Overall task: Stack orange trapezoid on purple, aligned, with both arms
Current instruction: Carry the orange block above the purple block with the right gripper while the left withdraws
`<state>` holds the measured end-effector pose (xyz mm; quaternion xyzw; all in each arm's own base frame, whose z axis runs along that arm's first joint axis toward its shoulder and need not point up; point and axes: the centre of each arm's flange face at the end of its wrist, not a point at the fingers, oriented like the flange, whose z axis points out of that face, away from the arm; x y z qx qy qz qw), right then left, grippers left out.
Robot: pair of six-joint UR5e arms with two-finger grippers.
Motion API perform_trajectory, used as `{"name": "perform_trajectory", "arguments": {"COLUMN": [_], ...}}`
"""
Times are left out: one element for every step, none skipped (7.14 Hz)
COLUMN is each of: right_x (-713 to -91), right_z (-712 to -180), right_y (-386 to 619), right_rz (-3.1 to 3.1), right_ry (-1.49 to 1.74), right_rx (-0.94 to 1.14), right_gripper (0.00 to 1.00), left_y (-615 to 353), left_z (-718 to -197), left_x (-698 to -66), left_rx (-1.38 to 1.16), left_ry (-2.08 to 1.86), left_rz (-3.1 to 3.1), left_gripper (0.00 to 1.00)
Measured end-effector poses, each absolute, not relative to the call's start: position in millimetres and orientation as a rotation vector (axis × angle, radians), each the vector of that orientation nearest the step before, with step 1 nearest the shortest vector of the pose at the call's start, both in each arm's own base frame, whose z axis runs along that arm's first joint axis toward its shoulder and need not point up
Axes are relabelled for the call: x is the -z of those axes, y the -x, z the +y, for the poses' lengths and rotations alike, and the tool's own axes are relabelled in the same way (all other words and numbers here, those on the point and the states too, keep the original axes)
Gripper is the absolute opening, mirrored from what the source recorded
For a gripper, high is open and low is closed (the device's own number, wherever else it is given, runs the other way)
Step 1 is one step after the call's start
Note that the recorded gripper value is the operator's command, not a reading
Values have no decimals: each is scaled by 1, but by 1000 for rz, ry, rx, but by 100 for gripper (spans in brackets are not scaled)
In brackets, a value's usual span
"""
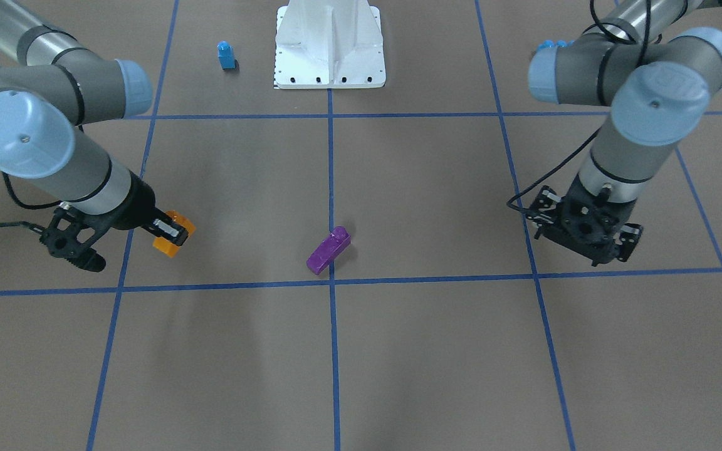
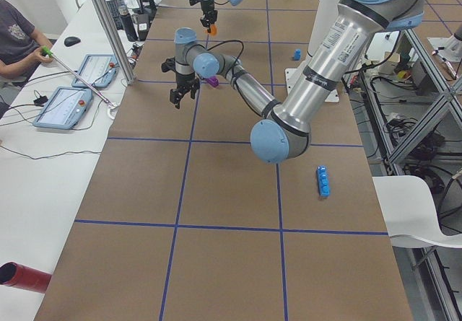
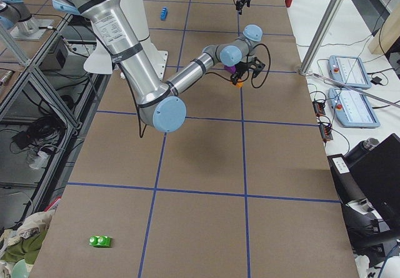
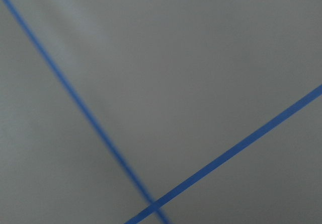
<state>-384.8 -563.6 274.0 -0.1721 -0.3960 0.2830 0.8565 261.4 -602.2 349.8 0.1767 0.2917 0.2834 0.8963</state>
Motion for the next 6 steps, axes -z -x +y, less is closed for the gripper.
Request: {"name": "perform_trajectory", "arguments": {"right_x": [-241, -210, -181, -161, -151, -145], "right_z": [-553, -546, -541, -537, -537, -537], "right_y": [419, 456, 494, 525, 546, 562], "right_rz": [-818, -798, -774, -754, -735, -718], "right_ry": [389, 426, 454, 456, 459, 467], "right_rx": [-684, -794, -886, -936, -969, -990], "right_gripper": [0, 0, 0, 0, 0, 0], "left_y": [-224, -196, -176, -165, -161, -157], "left_z": [-605, -606, -604, -600, -597, -596], "left_x": [-380, -404, -425, -440, -448, -453], "left_rx": [-618, -643, -657, -662, -662, -659], "left_ry": [-363, -358, -348, -336, -326, -322], "left_rz": [579, 558, 544, 536, 533, 531], "left_gripper": [100, 100, 100, 100, 100, 100]}}
